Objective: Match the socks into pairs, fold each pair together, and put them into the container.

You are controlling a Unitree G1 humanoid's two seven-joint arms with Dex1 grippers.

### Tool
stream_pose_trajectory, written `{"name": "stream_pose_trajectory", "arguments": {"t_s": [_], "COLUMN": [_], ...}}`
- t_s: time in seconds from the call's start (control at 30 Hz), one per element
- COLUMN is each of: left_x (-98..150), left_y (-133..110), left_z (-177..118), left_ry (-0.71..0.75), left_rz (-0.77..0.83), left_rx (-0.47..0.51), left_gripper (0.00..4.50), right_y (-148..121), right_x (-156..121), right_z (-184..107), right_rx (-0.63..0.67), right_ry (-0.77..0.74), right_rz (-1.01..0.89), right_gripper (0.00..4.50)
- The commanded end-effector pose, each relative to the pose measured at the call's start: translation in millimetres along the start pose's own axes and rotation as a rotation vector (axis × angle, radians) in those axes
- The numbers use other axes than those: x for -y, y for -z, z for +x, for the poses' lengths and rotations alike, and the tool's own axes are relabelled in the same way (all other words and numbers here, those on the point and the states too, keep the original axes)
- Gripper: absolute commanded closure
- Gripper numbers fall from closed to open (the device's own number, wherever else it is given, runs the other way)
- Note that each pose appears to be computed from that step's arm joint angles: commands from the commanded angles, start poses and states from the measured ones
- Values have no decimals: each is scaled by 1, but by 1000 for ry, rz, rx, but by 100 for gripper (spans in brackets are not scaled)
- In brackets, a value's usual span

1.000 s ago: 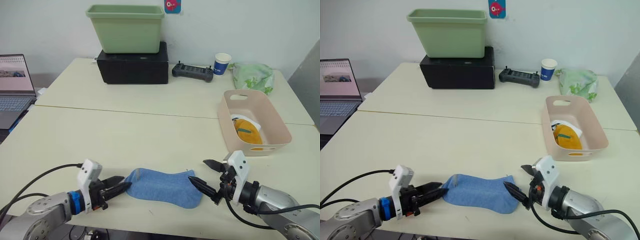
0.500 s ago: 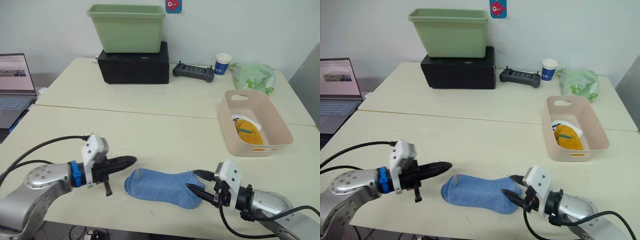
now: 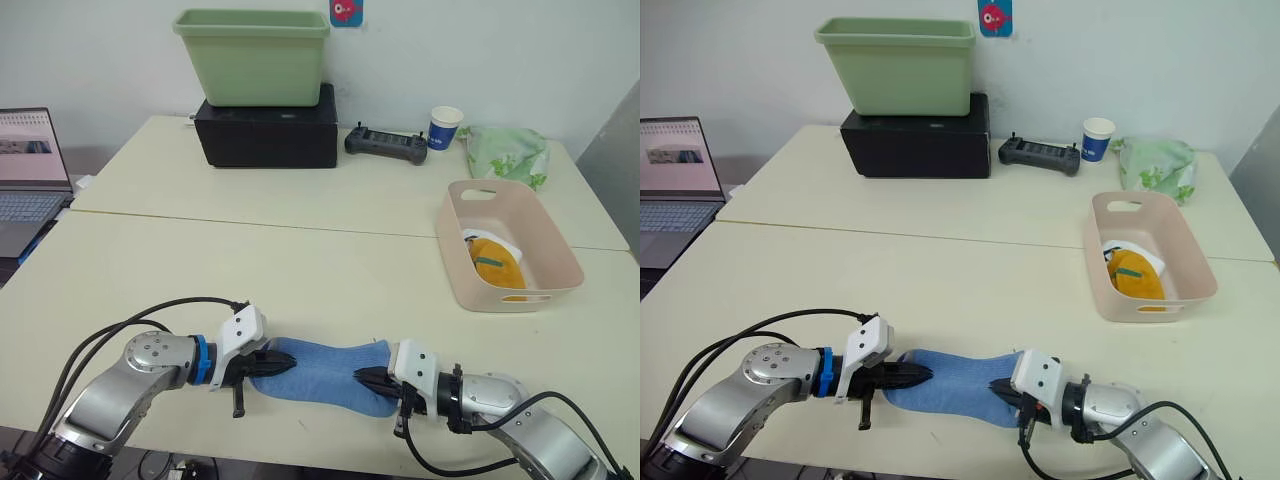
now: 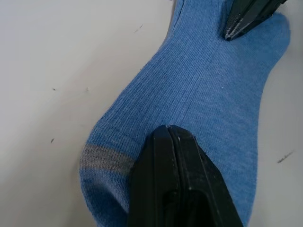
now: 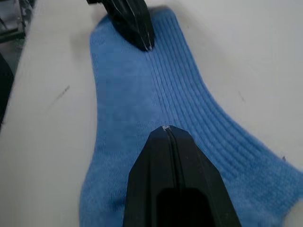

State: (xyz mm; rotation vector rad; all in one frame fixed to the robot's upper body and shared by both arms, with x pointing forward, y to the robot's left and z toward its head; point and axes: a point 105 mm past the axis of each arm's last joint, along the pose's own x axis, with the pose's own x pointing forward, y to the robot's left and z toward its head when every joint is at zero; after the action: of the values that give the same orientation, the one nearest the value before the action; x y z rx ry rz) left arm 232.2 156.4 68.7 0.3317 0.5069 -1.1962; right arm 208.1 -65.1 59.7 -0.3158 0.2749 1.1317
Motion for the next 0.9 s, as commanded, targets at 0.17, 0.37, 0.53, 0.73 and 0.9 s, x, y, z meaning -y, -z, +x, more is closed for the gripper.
{"name": "stream_pose_trajectory", "arguments": {"t_s": [0.17, 0.37, 0.53, 0.73, 0.9], "left_x": [-1, 4, 6, 0, 2], "left_y": [14, -31, -31, -5, 0], "left_z": [0, -6, 5, 12, 14], "left_ry": [-45, -8, 7, -42, -45], "left_rz": [-26, 40, 11, -38, -41], "left_rx": [-38, 91, 61, -19, -29], "left_gripper": [450, 450, 450, 450, 450], "right_y": [-1, -34, -37, -14, 6], "right_x": [29, 17, 6, -6, -15], "right_z": [-41, -39, -5, -6, -27], "right_rx": [40, 140, 125, 9, -75], "right_ry": [199, 147, 31, -76, -92], "right_rz": [52, -14, -74, -95, -78], "right_gripper": [448, 448, 448, 448, 448]}}
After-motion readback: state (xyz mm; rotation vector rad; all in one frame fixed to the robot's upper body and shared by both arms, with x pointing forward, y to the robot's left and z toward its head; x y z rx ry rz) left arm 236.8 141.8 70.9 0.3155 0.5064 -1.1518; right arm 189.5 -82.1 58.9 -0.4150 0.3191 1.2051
